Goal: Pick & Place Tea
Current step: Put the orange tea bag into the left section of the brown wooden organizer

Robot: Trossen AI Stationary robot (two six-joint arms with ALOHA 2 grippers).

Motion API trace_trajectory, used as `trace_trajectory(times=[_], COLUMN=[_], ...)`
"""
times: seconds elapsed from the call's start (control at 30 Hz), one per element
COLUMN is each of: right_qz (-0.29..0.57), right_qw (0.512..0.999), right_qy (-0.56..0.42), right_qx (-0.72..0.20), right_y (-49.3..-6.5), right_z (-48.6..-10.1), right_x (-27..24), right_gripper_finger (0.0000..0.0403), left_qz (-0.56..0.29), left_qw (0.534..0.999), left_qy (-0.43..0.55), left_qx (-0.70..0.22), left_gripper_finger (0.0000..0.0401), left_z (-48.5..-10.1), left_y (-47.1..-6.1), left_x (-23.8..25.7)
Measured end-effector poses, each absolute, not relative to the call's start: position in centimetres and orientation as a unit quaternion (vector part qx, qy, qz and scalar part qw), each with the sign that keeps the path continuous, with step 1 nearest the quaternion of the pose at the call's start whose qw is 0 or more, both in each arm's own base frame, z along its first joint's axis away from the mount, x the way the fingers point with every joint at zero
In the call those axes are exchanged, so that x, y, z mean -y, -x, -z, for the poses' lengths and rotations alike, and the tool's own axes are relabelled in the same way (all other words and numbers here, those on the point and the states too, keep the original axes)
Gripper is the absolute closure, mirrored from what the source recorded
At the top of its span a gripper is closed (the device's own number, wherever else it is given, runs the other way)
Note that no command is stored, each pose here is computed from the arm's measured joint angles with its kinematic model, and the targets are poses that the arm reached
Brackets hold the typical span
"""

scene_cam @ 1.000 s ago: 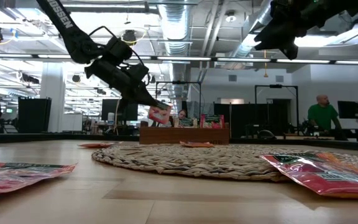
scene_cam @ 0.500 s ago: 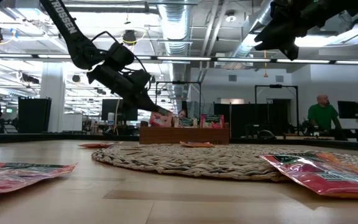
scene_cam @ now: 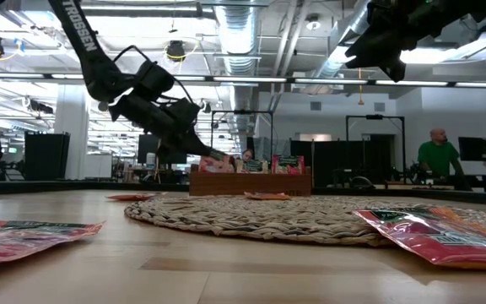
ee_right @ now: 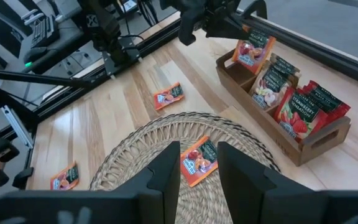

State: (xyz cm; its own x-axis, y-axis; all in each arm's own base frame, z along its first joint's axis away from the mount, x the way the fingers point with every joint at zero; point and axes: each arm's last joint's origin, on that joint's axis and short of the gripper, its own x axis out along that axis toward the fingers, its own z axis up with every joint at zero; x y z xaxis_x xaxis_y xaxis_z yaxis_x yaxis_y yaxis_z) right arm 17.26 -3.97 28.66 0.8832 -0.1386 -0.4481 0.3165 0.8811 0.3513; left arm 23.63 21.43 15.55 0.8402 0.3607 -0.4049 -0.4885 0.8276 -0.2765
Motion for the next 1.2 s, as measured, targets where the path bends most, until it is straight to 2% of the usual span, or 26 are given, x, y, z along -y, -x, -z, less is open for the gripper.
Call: trace_trajectory(times=[0.47,0.77,1.2], right_qz=[0.12,0.12,0.119], right_qw=[0.947,0.947,0.947], right_qy=[-0.212,-0.213,-0.213], right_qx=[-0.209,-0.208,-0.208], right_y=[-17.3,-17.3,-17.3], right_z=[-28.7,-28.7,-28.7], right_x=[4.0,4.0,4.0], right_gripper_finger=[0.0306,0.0306,0.0306], left_qz=[-0.213,-0.205,-0.224], left_qw=[0.949,0.947,0.943], left_qy=[0.175,0.182,0.18], left_qx=[-0.152,-0.166,-0.167], left_gripper_finger=[0.0401,0.0401,0.0401], left_z=[-15.7,-14.2,-14.1], left_y=[-23.6,-24.2,-24.2], left_x=[-21.3,-21.3,-21.4])
